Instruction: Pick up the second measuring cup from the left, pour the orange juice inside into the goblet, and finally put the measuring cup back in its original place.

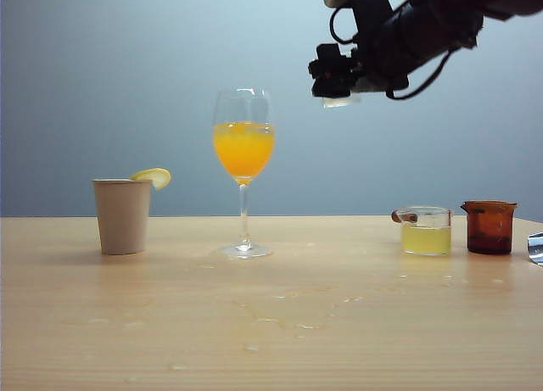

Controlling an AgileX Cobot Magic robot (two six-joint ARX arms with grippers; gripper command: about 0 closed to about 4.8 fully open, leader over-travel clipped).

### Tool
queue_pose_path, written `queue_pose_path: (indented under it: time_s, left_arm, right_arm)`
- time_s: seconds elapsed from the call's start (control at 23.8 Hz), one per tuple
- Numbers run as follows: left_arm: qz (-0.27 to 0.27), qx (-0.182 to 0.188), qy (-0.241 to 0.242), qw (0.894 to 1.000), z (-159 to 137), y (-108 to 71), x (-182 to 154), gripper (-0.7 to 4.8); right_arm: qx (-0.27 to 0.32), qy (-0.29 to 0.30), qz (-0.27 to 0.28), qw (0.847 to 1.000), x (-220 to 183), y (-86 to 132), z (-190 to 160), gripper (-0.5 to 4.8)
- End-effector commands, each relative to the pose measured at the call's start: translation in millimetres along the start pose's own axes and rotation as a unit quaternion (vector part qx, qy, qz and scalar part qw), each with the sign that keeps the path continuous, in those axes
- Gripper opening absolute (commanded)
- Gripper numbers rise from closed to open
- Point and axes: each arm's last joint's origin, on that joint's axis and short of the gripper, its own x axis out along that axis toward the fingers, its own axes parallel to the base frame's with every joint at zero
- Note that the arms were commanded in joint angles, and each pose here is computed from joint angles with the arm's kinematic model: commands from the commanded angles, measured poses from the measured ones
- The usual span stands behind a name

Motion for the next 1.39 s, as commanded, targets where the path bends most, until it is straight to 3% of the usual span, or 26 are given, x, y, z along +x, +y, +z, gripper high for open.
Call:
queue_pose_path:
  time_s: [0.04,0.42,0.88,1.39]
  left_arm:
    - [-0.004,0.003,-0.004,1.0,2,-0.7,-1,-0.05]
    - [-0.004,0.003,-0.003,1.0,2,-0.7,-1,-0.06]
    - [-0.004,0.002,-0.002,1.0,1,-0.7,-1,-0.06]
    - [-0.004,0.002,-0.002,1.0,1,-0.6,-1,-0.06]
  right_arm:
    - [0.029,-0.028,-0.007,0.999,-5,2,-5,2.84]
    - [0.047,0.017,0.004,0.999,-12,11,-40,2.84]
    - [0.082,0.025,0.007,0.996,3,24,-70,2.83]
    - [0.082,0.037,0.017,0.996,15,34,-99,2.83]
